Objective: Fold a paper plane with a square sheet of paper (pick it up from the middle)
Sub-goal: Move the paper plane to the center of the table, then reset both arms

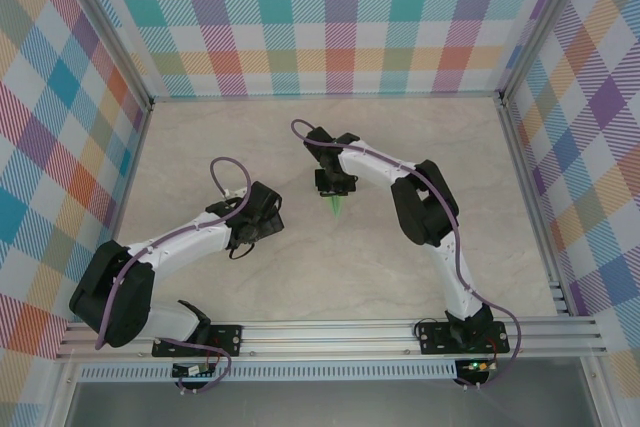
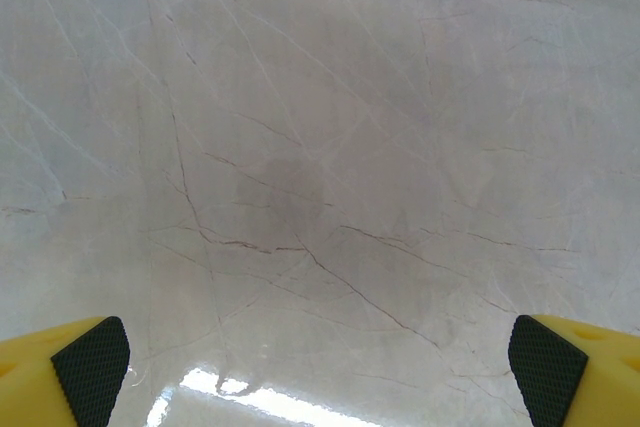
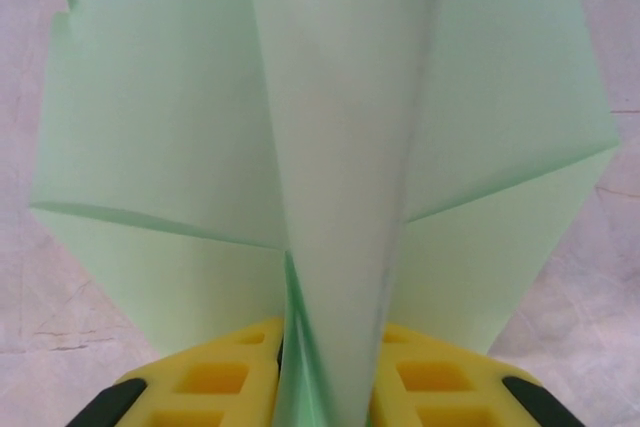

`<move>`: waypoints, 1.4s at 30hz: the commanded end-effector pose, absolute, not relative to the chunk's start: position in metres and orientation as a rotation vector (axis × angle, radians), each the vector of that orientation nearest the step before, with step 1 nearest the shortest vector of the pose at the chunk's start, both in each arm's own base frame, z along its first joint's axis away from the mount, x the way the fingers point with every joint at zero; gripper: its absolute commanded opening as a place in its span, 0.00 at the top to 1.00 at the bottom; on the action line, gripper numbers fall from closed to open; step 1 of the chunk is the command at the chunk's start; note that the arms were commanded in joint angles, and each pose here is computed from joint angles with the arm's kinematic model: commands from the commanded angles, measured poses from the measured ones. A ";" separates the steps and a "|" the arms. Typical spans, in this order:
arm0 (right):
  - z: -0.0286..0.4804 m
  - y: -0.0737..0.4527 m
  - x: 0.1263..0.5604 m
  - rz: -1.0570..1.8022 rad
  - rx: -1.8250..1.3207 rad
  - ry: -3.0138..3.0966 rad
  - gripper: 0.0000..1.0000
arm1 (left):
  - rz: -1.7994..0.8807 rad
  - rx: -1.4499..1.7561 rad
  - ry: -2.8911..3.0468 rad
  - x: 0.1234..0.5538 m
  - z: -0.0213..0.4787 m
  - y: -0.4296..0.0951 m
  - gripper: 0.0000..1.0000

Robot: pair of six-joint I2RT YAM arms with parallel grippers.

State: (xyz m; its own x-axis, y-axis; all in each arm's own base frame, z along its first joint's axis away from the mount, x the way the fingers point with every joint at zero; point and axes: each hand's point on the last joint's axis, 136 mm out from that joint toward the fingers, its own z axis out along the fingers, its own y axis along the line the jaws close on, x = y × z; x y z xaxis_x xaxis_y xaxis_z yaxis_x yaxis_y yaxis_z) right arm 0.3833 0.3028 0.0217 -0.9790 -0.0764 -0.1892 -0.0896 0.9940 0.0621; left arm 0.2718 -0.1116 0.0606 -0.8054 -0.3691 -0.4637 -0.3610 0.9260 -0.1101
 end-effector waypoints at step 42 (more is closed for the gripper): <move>0.124 -0.031 0.328 -0.285 0.471 2.069 0.00 | 0.291 -0.488 2.012 0.343 0.134 0.034 0.00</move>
State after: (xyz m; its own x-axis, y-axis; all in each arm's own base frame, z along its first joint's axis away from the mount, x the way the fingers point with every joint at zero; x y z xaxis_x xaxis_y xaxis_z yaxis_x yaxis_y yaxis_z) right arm 0.3076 -0.0299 0.1172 -0.5414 0.2624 -0.7988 0.4614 0.8869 -0.0213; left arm 0.3211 0.0393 0.1263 -0.4902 -0.2609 -0.8316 -0.5317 0.8456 0.0482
